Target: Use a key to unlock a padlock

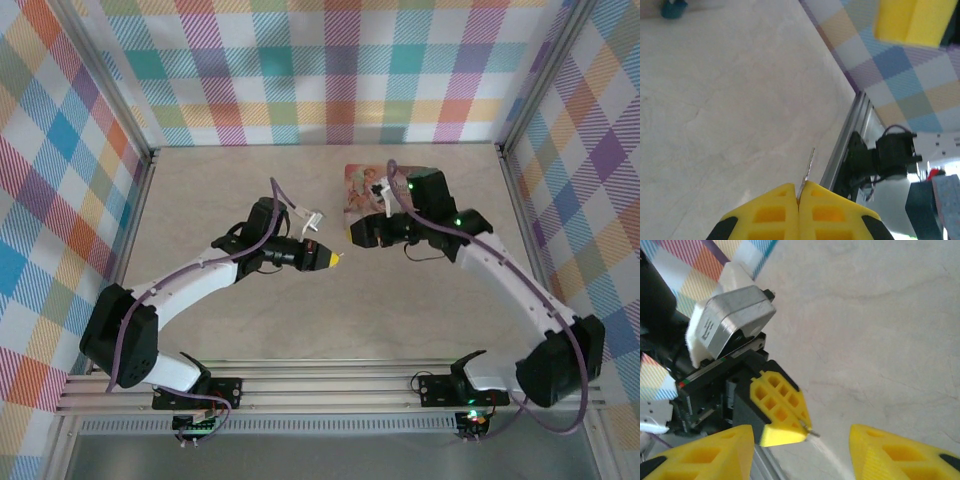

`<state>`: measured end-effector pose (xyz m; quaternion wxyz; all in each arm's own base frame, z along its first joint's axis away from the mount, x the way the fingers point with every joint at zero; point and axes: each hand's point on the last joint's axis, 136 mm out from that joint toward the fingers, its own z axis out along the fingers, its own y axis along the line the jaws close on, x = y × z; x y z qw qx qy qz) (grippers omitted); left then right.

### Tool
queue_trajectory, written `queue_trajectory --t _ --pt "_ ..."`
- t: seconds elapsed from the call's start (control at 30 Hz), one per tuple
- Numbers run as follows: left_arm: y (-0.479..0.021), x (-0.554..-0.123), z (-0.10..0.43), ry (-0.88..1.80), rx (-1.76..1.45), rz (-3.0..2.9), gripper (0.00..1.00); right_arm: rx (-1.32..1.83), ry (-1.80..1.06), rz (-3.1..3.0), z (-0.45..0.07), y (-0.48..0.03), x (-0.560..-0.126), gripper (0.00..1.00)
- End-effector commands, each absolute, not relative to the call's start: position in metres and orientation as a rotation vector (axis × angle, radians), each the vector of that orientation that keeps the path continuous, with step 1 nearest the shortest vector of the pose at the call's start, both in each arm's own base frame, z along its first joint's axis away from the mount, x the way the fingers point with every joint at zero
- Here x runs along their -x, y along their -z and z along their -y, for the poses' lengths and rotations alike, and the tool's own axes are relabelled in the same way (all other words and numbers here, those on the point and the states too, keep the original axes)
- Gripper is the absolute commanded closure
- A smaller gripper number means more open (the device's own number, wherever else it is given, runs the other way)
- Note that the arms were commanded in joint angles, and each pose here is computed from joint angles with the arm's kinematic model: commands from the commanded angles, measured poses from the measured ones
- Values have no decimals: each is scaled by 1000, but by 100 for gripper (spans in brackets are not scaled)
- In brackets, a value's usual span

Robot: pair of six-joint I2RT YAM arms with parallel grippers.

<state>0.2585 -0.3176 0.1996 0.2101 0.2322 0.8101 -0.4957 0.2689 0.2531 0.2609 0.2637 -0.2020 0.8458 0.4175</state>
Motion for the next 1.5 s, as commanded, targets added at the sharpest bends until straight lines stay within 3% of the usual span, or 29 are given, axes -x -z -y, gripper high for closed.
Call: queue_trajectory --t 0.0,0.27,0.5,0.73,0.8,0.97,1.1,1.3,1.47 --pt "-222 -279 321 1427 -469 -2188 100 345 -1284 -2160 -263 -282 -281 46" --pt "-250 -278 329 1554 -437 -2068 100 146 -1533 -2195 -274 -266 -278 51" --pt "-260 -272 328 1568 -452 -2028 100 137 -1587 -2151 -276 -275 -276 72" --pt "-269 -267 325 1579 -466 -1988 100 118 -1595 -2179 -275 -263 -273 72" --pt "-270 -264 326 1587 -476 -1983 100 129 -1604 -2163 -276 -265 -272 77" --pt "-274 -262 326 1595 -493 -1970 100 197 -1612 -2112 -277 -272 -269 100" --pt "-274 -261 324 1573 -498 -1972 99 285 -1587 -2063 -277 -278 -265 100" --pt "-275 -258 315 1487 -514 -1987 80 490 -1432 -2048 -272 -292 -256 100" --pt "-290 -259 302 1396 -472 -1953 50 685 -1297 -2028 -267 -309 -250 100"
